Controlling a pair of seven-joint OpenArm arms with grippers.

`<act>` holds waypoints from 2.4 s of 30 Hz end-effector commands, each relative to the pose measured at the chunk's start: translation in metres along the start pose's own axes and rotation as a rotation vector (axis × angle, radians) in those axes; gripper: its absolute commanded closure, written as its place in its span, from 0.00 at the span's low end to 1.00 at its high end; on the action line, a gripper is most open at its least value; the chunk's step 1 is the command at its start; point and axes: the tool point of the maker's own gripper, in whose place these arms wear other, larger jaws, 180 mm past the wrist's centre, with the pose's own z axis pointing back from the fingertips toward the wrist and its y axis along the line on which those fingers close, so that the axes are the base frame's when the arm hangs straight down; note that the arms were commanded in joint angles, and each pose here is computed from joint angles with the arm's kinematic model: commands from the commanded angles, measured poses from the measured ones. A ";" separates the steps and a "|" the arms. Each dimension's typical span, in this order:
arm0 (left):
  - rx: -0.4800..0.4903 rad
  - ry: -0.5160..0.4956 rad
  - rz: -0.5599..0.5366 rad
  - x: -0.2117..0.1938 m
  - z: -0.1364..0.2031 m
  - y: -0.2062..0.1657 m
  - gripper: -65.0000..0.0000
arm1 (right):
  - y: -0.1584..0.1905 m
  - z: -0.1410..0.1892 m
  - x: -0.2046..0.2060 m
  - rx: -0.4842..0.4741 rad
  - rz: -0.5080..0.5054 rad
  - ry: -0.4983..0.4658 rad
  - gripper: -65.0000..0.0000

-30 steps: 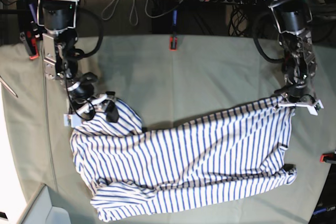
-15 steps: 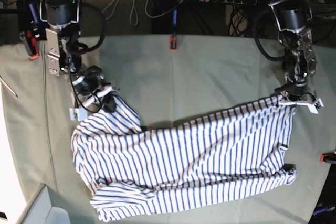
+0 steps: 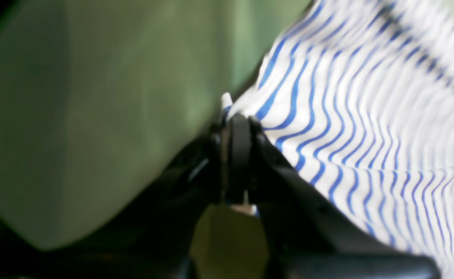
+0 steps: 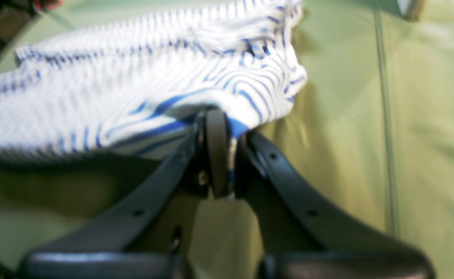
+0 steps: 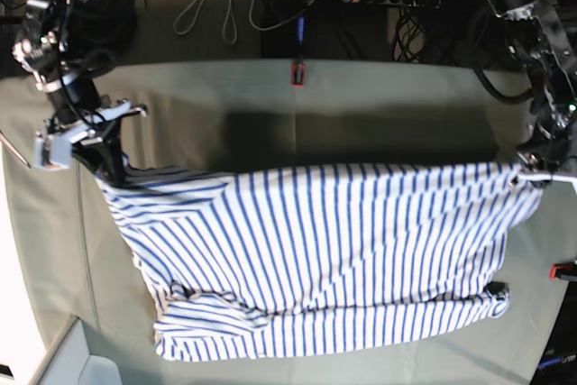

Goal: Layout the t-shirt on the table in an organized manner, then fold the t-shirt properly
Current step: 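Lift the shirt by its corners with both grippers and shake it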

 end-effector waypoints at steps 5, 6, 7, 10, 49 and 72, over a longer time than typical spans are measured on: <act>0.042 -0.056 -0.034 0.018 0.022 0.020 1.00 | -0.013 0.020 0.017 -0.043 0.012 -0.068 1.00; 0.051 -0.060 -0.036 0.019 0.025 0.024 1.00 | -0.014 0.024 0.014 -0.050 0.011 -0.058 1.00; 0.057 -0.060 -0.040 0.018 0.027 0.027 1.00 | -0.015 0.028 0.011 -0.054 0.011 -0.047 1.00; 0.076 -0.046 -0.045 0.011 0.031 0.036 1.00 | -0.012 0.037 0.001 -0.041 0.014 -0.017 1.00; -0.489 -0.534 -0.046 0.388 0.031 -0.313 1.00 | -0.041 -0.171 0.437 0.103 0.182 -0.590 1.00; -0.327 -0.093 0.039 0.109 -0.013 -0.130 1.00 | -0.039 -0.078 0.135 0.069 0.257 -0.223 1.00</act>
